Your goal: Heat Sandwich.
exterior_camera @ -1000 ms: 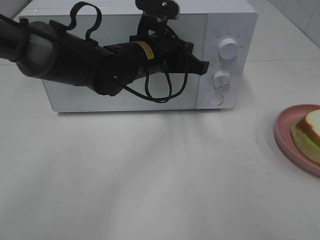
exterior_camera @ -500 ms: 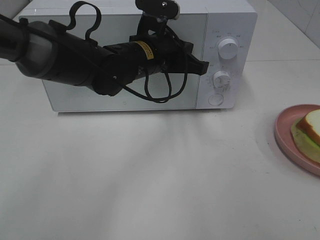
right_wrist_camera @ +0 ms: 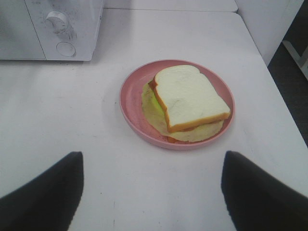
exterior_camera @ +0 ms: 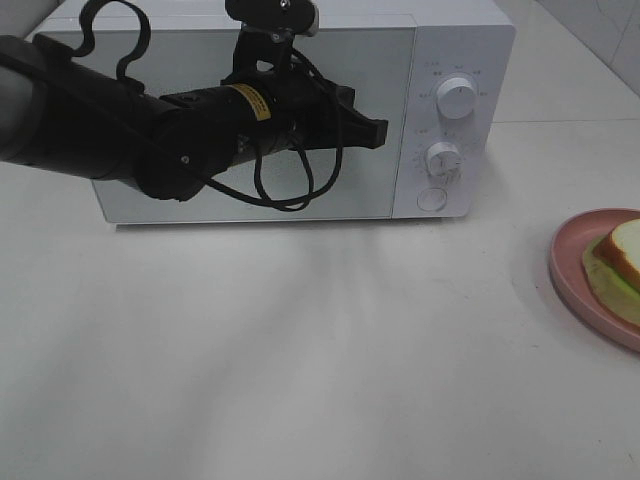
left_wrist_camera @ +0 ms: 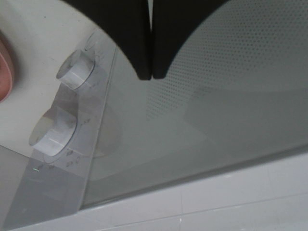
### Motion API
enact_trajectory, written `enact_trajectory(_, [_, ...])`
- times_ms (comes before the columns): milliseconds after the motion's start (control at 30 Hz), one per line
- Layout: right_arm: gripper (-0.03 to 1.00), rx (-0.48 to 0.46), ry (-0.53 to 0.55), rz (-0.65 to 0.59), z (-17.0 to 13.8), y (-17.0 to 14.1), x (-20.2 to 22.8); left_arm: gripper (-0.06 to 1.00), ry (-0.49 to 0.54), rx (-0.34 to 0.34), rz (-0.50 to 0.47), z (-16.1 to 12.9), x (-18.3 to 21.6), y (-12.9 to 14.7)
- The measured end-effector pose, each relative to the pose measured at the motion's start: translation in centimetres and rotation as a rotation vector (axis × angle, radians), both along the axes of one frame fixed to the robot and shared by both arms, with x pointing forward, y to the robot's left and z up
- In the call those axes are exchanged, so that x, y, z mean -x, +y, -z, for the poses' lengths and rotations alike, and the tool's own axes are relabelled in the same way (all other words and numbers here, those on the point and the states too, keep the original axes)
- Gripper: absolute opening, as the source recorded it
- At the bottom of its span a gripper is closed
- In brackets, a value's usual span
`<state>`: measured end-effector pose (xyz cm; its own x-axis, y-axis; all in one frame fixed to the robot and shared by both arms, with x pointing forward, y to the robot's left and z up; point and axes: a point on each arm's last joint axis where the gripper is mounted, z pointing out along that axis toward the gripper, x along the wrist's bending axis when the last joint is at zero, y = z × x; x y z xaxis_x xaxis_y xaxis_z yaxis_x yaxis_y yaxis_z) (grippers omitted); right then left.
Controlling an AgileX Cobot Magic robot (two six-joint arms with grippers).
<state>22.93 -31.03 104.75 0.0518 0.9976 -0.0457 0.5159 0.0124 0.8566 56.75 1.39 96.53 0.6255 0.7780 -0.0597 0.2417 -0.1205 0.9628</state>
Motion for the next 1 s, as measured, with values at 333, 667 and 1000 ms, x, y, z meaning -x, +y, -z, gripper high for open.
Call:
enact_trajectory(333, [0.76,0.0,0.0,0.0,0.0,0.0,0.0,0.02,0.107,-0.037,0.041,-1.0,3.2,0.1])
enact_trajectory(667, [0.76,0.0,0.0,0.0,0.0,0.0,0.0,0.95,0.346,-0.215,0.063,-2.1,5.7,1.4])
enact_trajectory(1000, [0.76,0.0,0.0,0.0,0.0,0.0,0.0,0.99,0.561,-0.445,0.084,-3.4,8.5,3.9])
